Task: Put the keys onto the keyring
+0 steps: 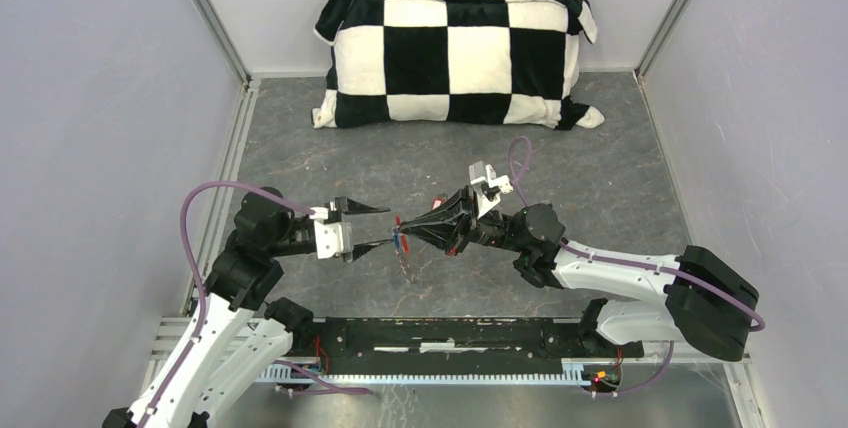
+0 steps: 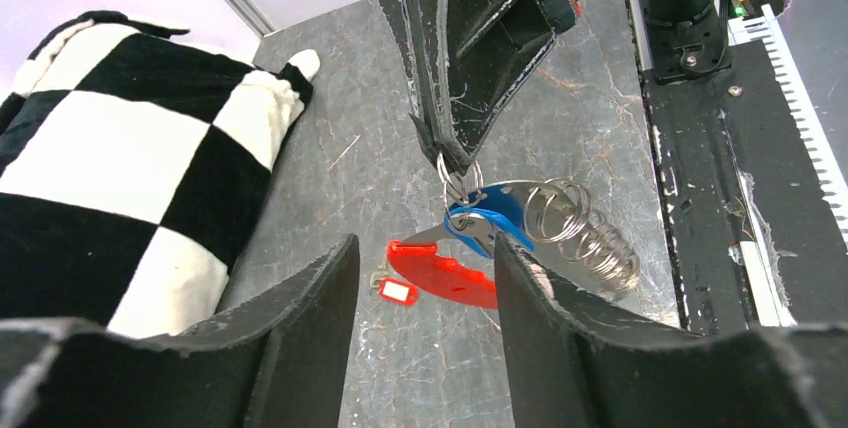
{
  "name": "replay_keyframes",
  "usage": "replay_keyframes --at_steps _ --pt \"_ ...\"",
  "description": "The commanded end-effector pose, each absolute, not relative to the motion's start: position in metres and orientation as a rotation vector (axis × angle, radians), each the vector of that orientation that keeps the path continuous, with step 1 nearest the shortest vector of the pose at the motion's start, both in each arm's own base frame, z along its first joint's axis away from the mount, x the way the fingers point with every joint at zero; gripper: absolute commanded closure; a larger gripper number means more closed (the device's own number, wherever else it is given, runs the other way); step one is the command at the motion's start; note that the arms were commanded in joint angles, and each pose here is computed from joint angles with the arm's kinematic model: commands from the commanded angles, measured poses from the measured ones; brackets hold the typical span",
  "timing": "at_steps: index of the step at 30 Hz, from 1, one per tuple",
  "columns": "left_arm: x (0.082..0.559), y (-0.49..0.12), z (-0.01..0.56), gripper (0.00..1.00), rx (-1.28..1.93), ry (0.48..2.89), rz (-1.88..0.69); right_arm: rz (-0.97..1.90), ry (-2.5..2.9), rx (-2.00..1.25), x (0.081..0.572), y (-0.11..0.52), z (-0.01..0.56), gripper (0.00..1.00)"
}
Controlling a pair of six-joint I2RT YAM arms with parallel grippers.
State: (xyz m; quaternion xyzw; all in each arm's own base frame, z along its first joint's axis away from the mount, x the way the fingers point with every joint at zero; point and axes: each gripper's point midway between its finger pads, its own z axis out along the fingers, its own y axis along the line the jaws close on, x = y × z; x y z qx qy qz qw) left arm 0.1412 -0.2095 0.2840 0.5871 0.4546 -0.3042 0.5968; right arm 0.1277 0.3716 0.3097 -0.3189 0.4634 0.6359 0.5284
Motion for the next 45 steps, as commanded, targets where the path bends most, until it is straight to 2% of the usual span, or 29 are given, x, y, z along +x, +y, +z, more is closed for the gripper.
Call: replay_keyframes --at_steps 1,9,18,23,30,34,41,45 --pt "0.138 -0.210 0.296 0.44 1.405 0.979 -0.670 1.537 0.996 -0.751 0.119 0.364 0.337 1.00" --pt "0.134 -0.211 0.300 0.58 1.431 0.931 -0.667 1.529 1.021 -0.773 0.121 0.369 0.334 1.00" --pt "0.119 -0.208 0.294 0.56 1.510 0.897 -0.678 1.492 1.049 -0.792 0.125 0.371 0.328 1.00" --pt "0.109 -0.209 0.286 0.60 1.551 0.893 -0.740 1.488 1.055 -0.802 0.125 0.372 0.327 1.00" --pt "0.119 -0.210 0.285 0.66 1.559 0.905 -0.712 1.489 1.062 -0.812 0.124 0.372 0.325 1.00" --pt "0.124 -0.210 0.283 0.72 1.551 0.937 -0.699 1.488 1.064 -0.812 0.124 0.372 0.324 1.00" --pt "0.124 -0.209 0.280 0.91 1.556 0.936 -0.694 1.489 1.071 -0.809 0.125 0.373 0.324 1.00" --pt "0.126 -0.209 0.279 0.98 1.556 0.914 -0.665 1.494 1.074 -0.805 0.125 0.374 0.324 1.00"
